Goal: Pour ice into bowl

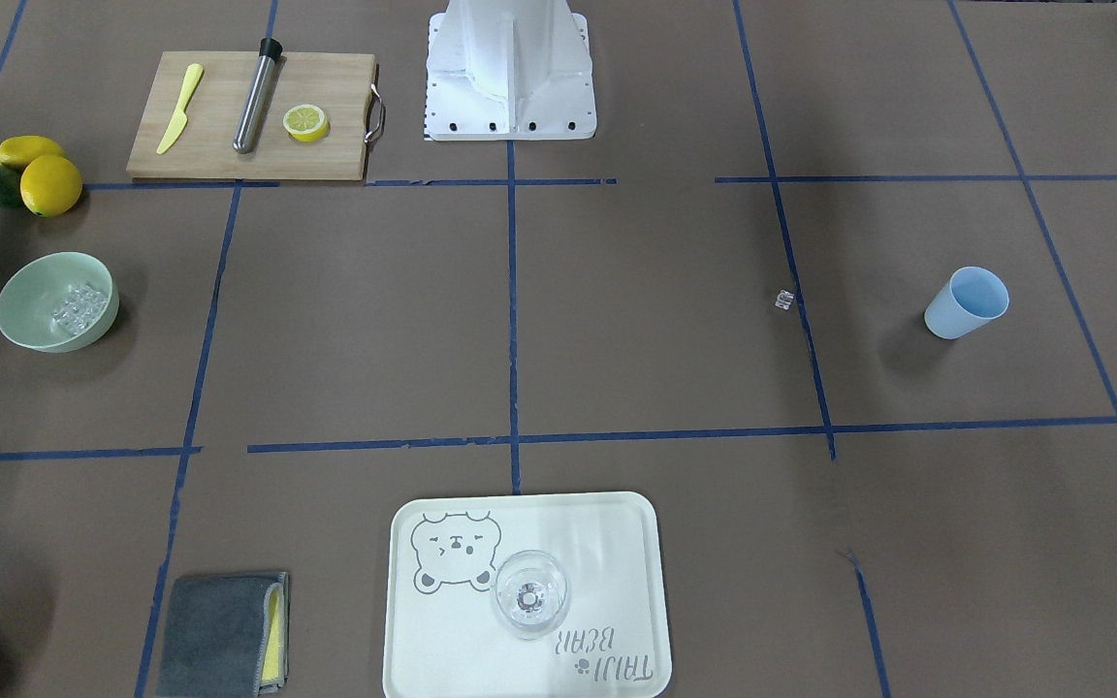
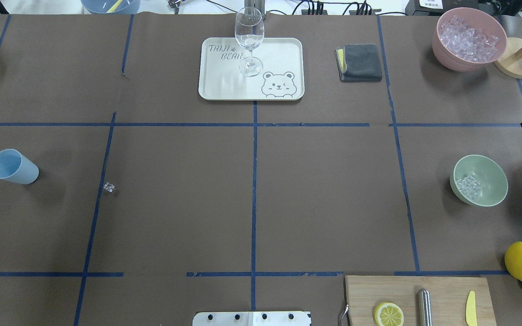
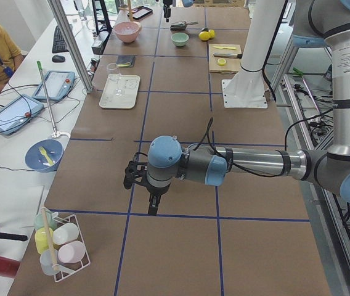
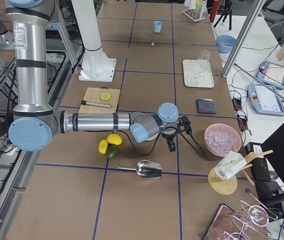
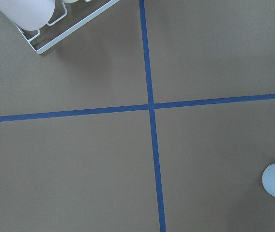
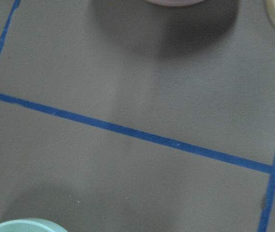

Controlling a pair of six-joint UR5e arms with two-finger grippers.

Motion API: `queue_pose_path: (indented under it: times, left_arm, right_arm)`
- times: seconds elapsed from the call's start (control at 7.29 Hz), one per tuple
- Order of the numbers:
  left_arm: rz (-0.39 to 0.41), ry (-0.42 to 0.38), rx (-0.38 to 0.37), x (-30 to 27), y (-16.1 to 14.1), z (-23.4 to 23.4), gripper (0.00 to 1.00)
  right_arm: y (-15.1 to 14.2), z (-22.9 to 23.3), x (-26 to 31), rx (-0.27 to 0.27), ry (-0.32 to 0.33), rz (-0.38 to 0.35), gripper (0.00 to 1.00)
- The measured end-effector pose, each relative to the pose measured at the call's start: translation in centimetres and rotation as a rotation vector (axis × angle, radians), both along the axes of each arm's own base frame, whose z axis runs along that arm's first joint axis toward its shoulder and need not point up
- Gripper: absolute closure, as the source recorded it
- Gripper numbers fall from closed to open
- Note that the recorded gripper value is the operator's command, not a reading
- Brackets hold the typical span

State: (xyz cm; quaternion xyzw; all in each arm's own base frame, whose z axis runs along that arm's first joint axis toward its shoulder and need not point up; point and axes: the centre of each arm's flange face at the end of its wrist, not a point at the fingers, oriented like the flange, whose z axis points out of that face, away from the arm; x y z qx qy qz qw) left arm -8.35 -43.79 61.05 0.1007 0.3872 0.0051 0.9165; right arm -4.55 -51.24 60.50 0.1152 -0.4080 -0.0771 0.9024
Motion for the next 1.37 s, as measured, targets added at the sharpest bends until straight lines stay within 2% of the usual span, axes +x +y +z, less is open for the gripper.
queue_pose_path:
  times: [0.14, 0.27, 0.55, 0.69, 0.96, 1.37]
  left_arm:
    - [0.002, 0.0, -0.003, 0.1, 0.0, 0.1, 0.0]
    - [0.003, 0.0, -0.005, 0.2, 0.0, 0.2, 0.0]
    - [0.005, 0.0, -0.008, 0.2, 0.0, 0.4, 0.0]
    - [0.006, 0.0, -0.009, 0.3, 0.1, 0.4, 0.0]
    - [0.007, 0.001, -0.007, 0.3, 0.1, 0.4, 0.0]
    - [0.007, 0.006, -0.009, 0.3, 0.2, 0.3, 0.0]
  right_arm:
    - [-0.1, 0.6, 3.2, -0.017, 0.029, 0.003, 0.0]
    - [0.4, 1.3, 6.3, -0.064, 0.049, 0.013, 0.0]
    - [3.7, 3.7, 10.5, -0.209, 0.071, 0.021, 0.0]
    - [5.5, 4.6, 11.3, -0.249, 0.085, 0.025, 0.0]
    - [6.8, 4.6, 12.2, -0.264, 0.121, 0.041, 0.0]
    - [5.7, 3.1, 12.3, -0.223, 0.14, 0.042, 0.0]
